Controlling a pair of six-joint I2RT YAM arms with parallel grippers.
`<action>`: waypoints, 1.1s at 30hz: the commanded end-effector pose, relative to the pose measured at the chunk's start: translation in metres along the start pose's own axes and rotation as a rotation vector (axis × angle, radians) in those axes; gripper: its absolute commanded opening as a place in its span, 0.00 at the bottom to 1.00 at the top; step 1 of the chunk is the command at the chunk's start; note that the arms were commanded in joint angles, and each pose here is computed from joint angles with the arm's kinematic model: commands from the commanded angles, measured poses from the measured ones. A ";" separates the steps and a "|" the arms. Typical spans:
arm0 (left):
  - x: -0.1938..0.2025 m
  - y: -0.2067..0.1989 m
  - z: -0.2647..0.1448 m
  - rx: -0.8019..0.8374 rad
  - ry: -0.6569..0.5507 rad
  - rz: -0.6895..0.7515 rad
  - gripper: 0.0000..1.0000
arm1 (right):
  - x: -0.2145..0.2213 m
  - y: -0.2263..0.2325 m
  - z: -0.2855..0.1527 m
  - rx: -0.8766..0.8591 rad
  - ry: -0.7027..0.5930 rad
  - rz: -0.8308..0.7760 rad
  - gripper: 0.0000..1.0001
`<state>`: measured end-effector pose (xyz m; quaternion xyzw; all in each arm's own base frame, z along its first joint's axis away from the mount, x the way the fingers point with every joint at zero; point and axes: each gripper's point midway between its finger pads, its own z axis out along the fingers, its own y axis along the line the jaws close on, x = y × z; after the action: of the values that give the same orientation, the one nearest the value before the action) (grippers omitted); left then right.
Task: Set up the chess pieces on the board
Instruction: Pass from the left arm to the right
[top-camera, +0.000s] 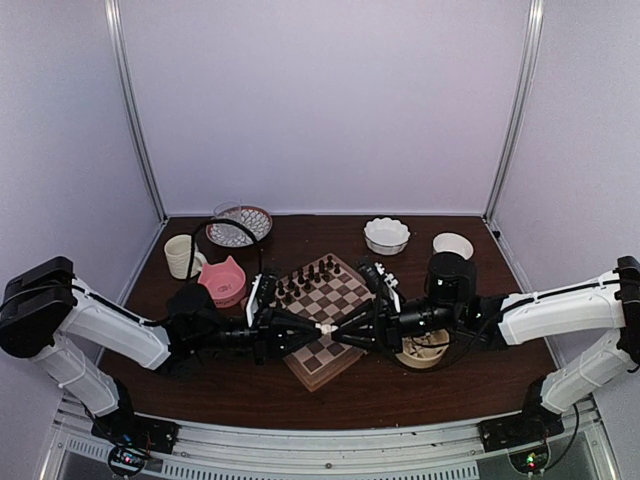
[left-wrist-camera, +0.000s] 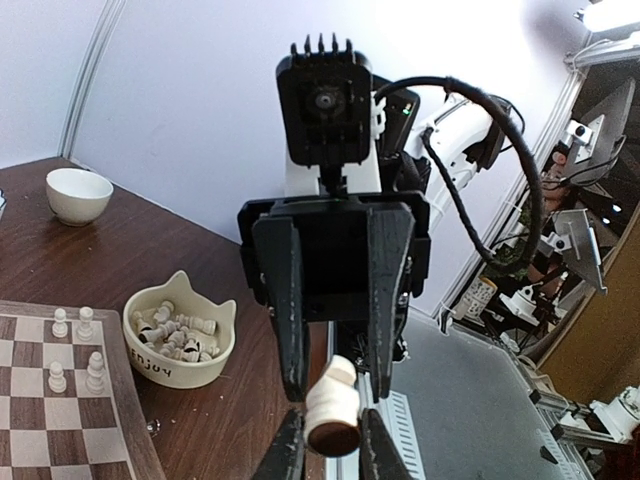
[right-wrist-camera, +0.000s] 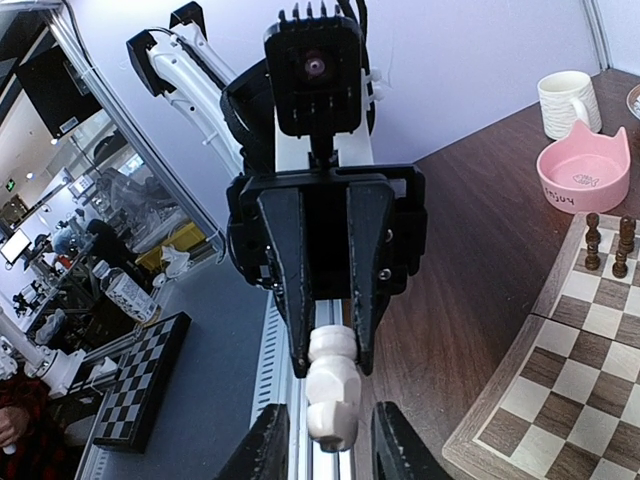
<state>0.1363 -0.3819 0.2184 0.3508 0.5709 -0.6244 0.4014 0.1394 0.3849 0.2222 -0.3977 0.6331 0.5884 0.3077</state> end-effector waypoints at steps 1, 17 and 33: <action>-0.012 -0.002 0.000 0.014 -0.050 0.016 0.12 | -0.008 0.006 0.002 -0.008 -0.011 -0.046 0.28; -0.010 0.009 0.000 -0.045 -0.046 0.007 0.54 | -0.009 -0.006 -0.004 0.110 0.028 -0.053 0.00; -0.003 0.047 -0.012 -0.348 0.150 0.072 0.75 | -0.004 -0.049 -0.111 0.806 0.440 0.110 0.01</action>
<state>0.1678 -0.3772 0.2014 0.3323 0.6637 -0.5247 0.4168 0.1892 0.3178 0.2491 -0.3474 0.8142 0.3310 0.3268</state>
